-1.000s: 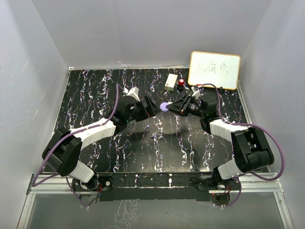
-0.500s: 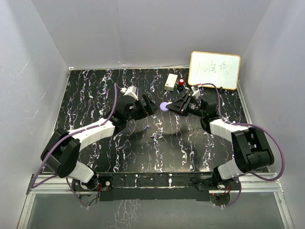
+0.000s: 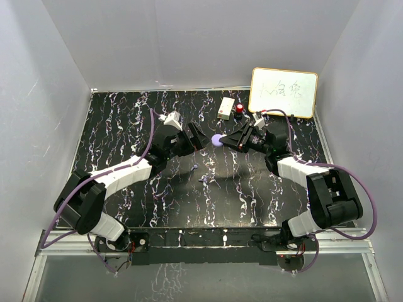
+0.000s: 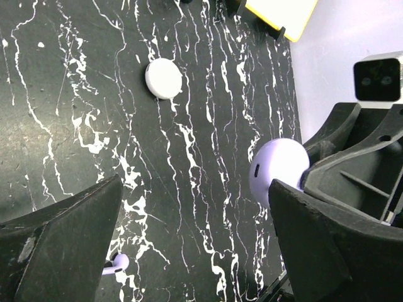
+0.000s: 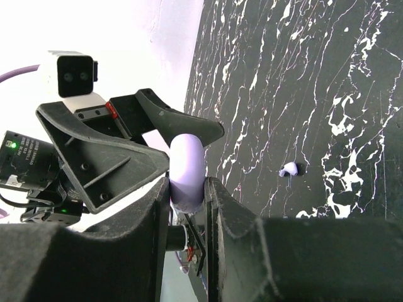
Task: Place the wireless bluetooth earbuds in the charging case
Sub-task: Open the charging case.
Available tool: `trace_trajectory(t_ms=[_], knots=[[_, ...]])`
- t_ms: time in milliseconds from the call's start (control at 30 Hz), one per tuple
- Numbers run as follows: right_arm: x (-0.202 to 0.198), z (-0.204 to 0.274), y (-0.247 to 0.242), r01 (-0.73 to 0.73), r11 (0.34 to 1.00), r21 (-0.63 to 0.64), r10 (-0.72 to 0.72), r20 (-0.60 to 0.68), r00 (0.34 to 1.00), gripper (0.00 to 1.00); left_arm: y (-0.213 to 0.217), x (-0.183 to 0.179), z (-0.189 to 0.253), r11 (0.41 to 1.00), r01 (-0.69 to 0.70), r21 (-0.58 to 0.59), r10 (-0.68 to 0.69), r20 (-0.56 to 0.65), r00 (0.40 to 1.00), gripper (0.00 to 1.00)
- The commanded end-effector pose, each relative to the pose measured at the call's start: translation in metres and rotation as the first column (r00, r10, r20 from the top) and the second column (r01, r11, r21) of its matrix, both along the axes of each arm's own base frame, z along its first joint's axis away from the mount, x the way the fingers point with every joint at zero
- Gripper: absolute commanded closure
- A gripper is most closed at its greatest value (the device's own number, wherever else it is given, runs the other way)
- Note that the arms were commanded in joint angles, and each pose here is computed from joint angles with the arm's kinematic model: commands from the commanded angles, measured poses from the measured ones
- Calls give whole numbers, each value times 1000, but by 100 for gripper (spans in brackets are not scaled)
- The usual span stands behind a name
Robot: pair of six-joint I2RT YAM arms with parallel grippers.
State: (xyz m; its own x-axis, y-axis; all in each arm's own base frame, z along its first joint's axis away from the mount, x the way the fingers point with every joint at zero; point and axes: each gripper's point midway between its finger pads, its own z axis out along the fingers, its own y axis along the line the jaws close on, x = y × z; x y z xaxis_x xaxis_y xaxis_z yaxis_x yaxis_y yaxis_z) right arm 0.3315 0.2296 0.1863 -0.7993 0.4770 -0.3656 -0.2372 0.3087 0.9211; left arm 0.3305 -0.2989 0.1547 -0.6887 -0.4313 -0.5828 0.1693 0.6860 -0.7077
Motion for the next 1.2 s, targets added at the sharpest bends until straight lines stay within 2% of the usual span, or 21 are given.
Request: trace_trajectory(t_ms=[0,1000,1167], knots=[[1,30,3,-25,1000,17,23,107,994,100,-4,8,52,997,6,-73,2,118,993,2],[-1,52,5,-50,997,54,41,152,988,100,-26,9,1,995,61,-74,-61,5,998,2],[0,54,4,-38,998,54,30,153,988,100,-13,9,-4,999,13,-39,-14,-13,1000,1]])
